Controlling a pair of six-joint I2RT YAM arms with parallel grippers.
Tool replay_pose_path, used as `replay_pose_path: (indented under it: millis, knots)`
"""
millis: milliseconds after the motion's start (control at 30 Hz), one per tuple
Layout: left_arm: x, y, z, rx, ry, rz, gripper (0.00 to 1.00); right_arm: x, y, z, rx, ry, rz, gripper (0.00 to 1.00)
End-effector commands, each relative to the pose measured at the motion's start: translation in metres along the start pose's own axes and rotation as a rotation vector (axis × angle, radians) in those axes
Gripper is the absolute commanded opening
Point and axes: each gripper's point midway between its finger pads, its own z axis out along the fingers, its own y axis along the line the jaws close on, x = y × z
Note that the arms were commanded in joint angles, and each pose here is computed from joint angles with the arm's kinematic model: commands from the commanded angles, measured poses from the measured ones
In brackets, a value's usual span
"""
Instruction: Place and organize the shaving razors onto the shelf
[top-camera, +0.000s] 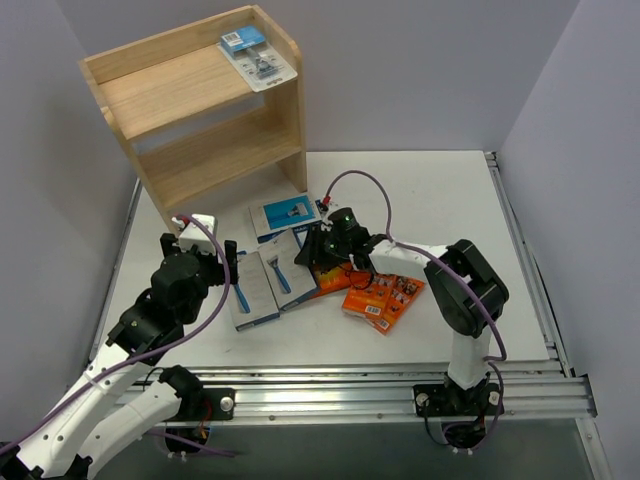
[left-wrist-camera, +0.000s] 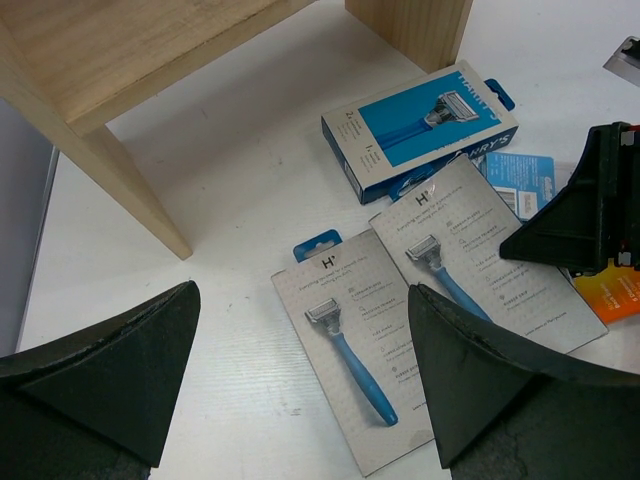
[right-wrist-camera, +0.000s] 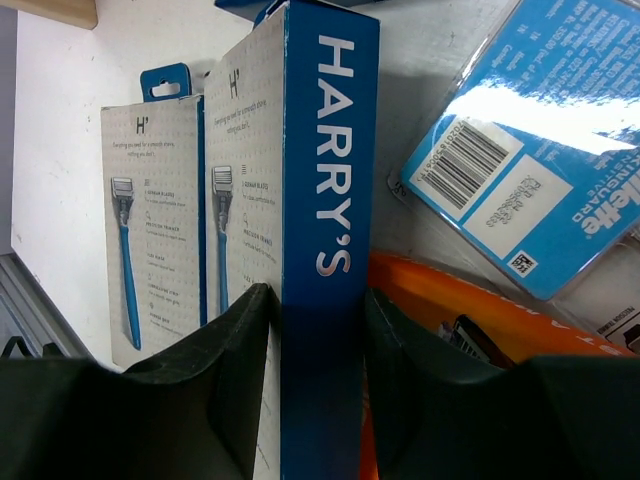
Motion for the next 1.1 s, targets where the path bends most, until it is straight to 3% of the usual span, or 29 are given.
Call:
replay_pose_path:
  millis: [0, 200, 533, 733, 767, 800, 867, 1067]
  knots:
    - [-0.024, 0.001, -0.007, 0.012, -0.056, -0.043, 0.94, -0.001, 0.031, -0.012, -0.053, 0.007, -0.038, 0.00]
    - [-0.025, 0.003, -0.009, 0.006, -0.060, -0.048, 0.94, 0.000, 0.068, -0.009, -0.102, 0.009, -0.069, 0.00]
    - [-0.034, 0.010, -0.018, -0.007, -0.109, -0.077, 0.94, -0.036, 0.122, -0.025, -0.141, -0.110, -0.084, 0.00]
    - [-0.037, 0.015, -0.022, -0.017, -0.136, -0.090, 0.94, -0.025, 0.145, -0.005, -0.218, -0.056, -0.077, 0.01]
    - [-0.037, 0.015, -0.022, -0.017, -0.133, -0.089, 0.94, -0.021, 0.144, -0.001, -0.216, -0.037, -0.075, 0.30]
    - [-0.036, 0.014, -0.021, -0.020, -0.127, -0.085, 0.94, -0.020, 0.140, 0.003, -0.203, -0.029, -0.071, 0.43]
    - [-0.035, 0.014, -0.020, -0.020, -0.119, -0.080, 0.94, -0.017, 0.131, 0.009, -0.173, -0.023, -0.068, 0.53]
    - [-0.033, 0.011, -0.018, -0.012, -0.109, -0.076, 0.94, -0.052, 0.090, -0.008, 0.008, -0.116, -0.044, 0.58]
